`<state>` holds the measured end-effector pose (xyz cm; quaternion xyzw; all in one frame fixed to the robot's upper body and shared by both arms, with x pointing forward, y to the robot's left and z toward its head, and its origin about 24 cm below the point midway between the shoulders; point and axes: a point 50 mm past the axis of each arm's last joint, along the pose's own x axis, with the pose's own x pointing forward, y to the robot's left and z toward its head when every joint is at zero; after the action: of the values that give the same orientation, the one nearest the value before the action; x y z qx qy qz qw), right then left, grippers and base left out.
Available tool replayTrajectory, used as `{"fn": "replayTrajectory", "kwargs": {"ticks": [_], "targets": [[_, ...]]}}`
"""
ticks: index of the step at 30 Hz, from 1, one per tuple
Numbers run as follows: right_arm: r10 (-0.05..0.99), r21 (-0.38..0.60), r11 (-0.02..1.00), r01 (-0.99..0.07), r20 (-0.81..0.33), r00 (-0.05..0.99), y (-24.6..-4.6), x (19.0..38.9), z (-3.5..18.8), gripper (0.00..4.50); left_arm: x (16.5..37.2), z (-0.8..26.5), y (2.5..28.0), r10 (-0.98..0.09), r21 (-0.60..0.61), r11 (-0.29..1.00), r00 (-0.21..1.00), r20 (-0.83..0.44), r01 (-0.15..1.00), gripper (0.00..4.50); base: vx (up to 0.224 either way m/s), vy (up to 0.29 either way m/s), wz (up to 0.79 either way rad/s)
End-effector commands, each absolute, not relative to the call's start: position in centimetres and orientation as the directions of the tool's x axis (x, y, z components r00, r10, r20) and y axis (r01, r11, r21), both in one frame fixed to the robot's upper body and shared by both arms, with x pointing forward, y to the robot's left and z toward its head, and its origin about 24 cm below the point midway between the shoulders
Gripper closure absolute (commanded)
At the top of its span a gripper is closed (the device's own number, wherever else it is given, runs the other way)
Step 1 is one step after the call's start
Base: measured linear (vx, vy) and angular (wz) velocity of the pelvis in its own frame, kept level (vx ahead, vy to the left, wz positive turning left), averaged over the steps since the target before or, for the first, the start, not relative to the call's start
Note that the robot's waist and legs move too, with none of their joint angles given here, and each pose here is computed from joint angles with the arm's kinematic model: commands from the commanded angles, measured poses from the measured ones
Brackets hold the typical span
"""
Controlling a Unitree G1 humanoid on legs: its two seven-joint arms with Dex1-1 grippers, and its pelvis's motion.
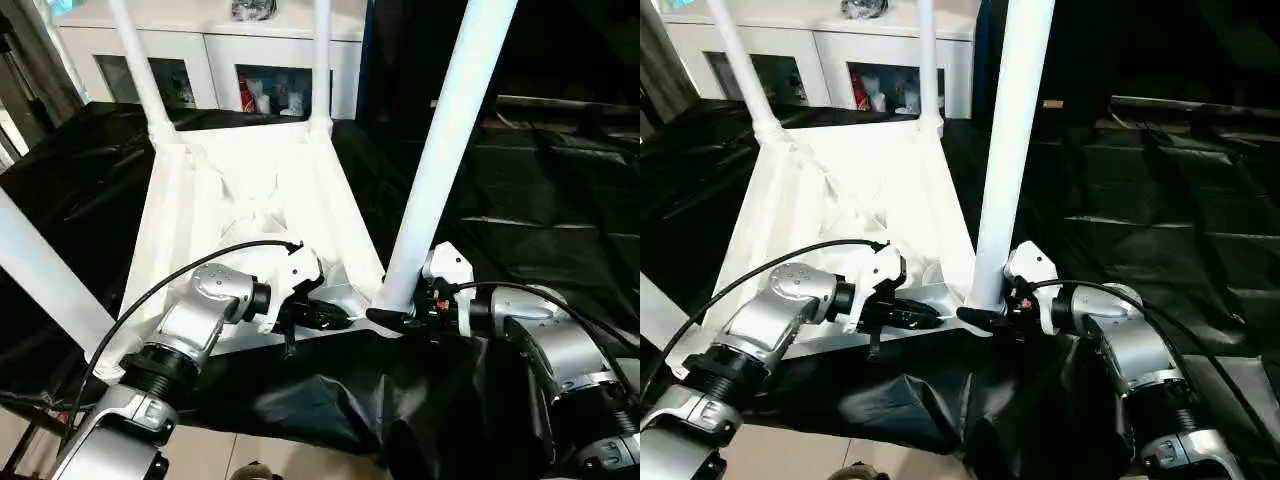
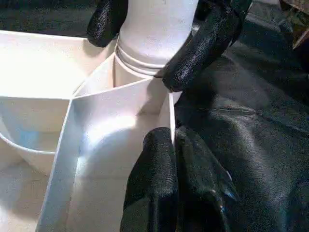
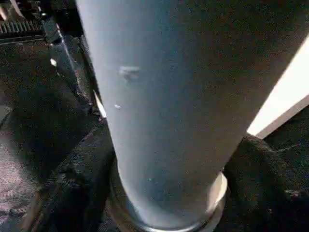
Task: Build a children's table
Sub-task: Rotate leg to tighten
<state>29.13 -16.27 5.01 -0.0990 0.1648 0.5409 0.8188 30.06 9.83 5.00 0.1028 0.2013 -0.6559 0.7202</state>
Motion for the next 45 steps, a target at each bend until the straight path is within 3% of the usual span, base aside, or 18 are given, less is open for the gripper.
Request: {"fn": "replayTrajectory", "kwargs": {"ticks": [1,5,8,9,12,15,20,21,24,28,33,39,40,45], "targets": [[0.862,0.025,0.375,-0.927,-0.378,0.338,-15.8,28.8,5.0,1.43,29.3,6.6,7.8,-0.931,-0.095,-0.041,-0.073,-0.358,0.995,4.5,0.0,0.0,0.0],[0.868,0.046,0.382,-0.923,-0.361,0.341,-15.6,28.6,4.9,1.71,29.3,6.6,7.6,-0.932,-0.093,-0.032,-0.063,-0.356,0.995,4.5,0.0,0.0,0.0],[0.846,0.045,0.452,-0.891,-0.34,0.412,-15.6,29.0,4.8,1.78,29.8,6.5,7.2,-0.934,-0.081,0.025,-0.005,-0.358,0.996,4.5,0.0,0.0,0.0],[0.796,0.057,0.548,-0.835,-0.341,0.499,-15.7,29.7,4.3,1.78,30.4,6.2,6.8,-0.929,-0.065,0.083,0.054,-0.366,0.994,4.5,0.0,0.0,0.0],[0.664,0.027,0.706,-0.707,-0.373,0.648,-15.3,30.8,3.0,1.8,32.0,6.0,5.5,-0.899,-0.014,0.255,0.232,-0.371,0.967,4.5,0.0,0.0,0.0],[0.593,0.043,0.777,-0.628,-0.383,0.708,-14.1,31.2,2.2,1.8,33.3,6.1,4.2,-0.852,0.012,0.399,0.375,-0.365,0.917,4.5,0.0,0.0,0.0],[0.445,0.073,0.886,-0.457,-0.404,0.799,-12.5,32.0,1.3,1.8,34.2,6.7,2.3,-0.811,0.026,0.499,0.477,-0.339,0.866,4.5,0.0,0.0,0.0],[0.471,0.103,0.876,-0.471,-0.396,0.789,-11.8,32.0,1.3,1.8,34.1,6.8,1.8,-0.82,0.024,0.486,0.465,-0.334,0.874,4.5,0.0,0.0,0.0],[0.53,0.139,0.844,-0.518,-0.358,0.769,-10.2,31.9,1.6,1.11,33.8,6.9,0.8,-0.845,0.02,0.446,0.428,-0.321,0.895,4.5,0.0,0.0,0.0],[0.57,0.067,0.81,-0.582,-0.318,0.757,-10.0,31.9,2.4,0.9,33.7,6.6,1.0,-0.861,0.026,0.408,0.394,-0.32,0.912,4.5,0.0,0.0,0.0],[0.707,0.025,0.677,-0.736,-0.301,0.64,-11.9,31.0,3.4,0.9,33.0,6.4,2.6,-0.9,0.021,0.3,0.29,-0.327,0.954,4.5,0.0,0.0,0.0],[0.77,0.017,0.585,-0.811,-0.327,0.548,-13.3,30.3,3.7,0.9,32.5,6.4,3.4,-0.922,0.028,0.234,0.23,-0.311,0.972,4.5,0.0,0.0,0.0],[0.802,0.02,0.523,-0.852,-0.349,0.484,-14.1,29.8,3.9,0.9,32.0,6.5,4.0,-0.938,0.006,0.174,0.167,-0.303,0.985,4.5,0.0,0.0,0.0],[0.845,0.049,0.433,-0.9,-0.369,0.387,-15.2,29.1,4.5,0.9,30.9,6.5,5.3,-0.951,-0.03,0.062,0.05,-0.306,0.998,4.5,0.0,0.0,0.0]]}}
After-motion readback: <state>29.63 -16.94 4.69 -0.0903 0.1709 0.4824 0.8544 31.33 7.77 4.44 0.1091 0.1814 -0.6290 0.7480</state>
